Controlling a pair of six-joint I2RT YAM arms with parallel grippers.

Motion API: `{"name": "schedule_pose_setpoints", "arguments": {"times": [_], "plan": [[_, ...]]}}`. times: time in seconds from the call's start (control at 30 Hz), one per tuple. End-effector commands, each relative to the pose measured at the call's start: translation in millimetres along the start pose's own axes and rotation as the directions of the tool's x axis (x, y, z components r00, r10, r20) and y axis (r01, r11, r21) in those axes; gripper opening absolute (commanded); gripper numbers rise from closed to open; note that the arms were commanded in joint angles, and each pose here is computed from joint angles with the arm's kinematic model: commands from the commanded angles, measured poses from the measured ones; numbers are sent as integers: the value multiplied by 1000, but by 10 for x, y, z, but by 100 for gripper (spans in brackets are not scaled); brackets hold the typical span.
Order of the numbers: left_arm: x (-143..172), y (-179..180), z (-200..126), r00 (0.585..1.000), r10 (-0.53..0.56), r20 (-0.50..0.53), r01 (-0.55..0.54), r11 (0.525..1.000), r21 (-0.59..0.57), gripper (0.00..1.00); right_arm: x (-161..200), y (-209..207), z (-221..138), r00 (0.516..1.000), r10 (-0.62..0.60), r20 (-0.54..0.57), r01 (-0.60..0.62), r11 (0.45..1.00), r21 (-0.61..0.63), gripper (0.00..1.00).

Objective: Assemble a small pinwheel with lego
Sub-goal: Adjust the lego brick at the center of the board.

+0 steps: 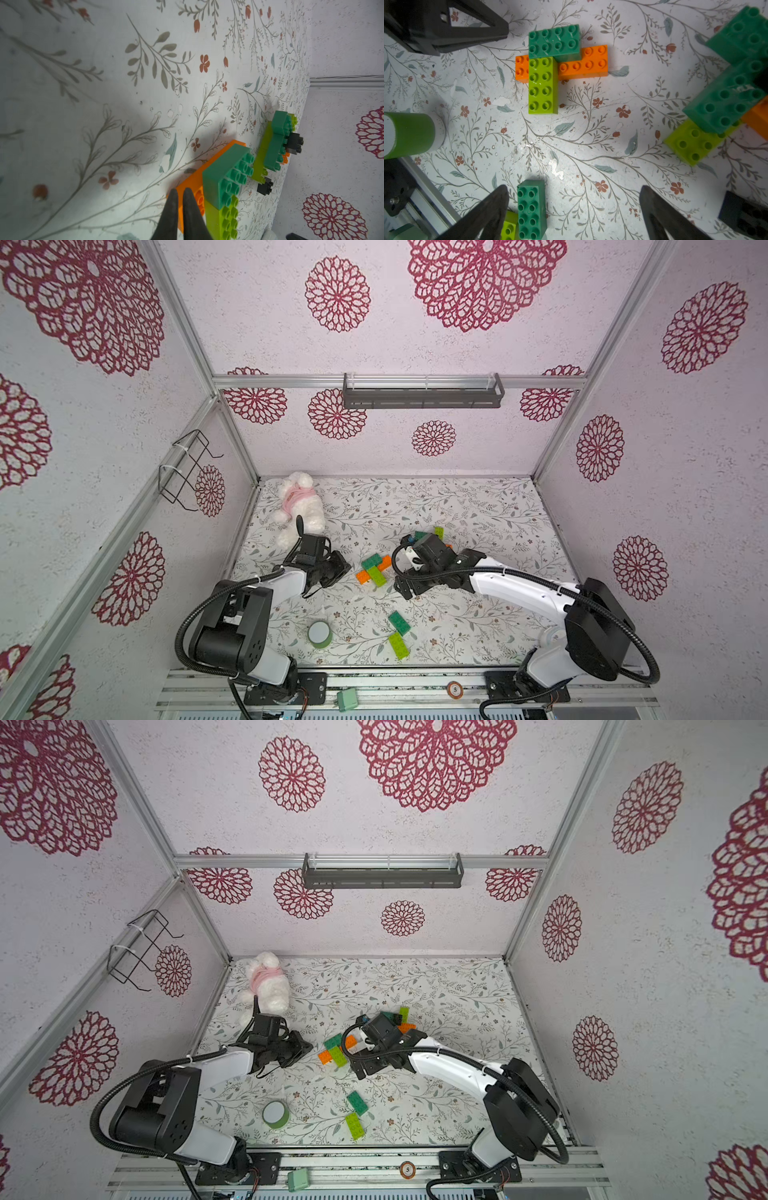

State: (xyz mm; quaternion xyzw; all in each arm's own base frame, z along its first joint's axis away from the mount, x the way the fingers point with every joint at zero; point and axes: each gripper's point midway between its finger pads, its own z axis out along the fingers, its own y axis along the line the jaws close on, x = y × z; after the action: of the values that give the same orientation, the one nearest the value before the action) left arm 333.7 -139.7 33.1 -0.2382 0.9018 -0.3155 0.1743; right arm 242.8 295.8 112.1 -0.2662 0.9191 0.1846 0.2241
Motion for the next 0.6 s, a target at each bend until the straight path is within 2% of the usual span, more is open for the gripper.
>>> {"name": "schedule_pose_setpoints", "arguments": {"times": [0.0, 0.33, 0.57], "plan": [[-31, -188, 77, 997, 76, 2, -76, 996, 38, 11, -82, -36, -112, 998, 36, 57, -37, 999, 5, 99], [304, -137, 248, 992, 105, -69, -105, 994, 7, 12, -38, -76, -121, 998, 32, 61, -33, 999, 13, 99], [540, -293, 288, 988, 132, -84, -130, 991, 20, 12, 14, -102, -116, 998, 32, 60, -33, 999, 16, 99]]}}
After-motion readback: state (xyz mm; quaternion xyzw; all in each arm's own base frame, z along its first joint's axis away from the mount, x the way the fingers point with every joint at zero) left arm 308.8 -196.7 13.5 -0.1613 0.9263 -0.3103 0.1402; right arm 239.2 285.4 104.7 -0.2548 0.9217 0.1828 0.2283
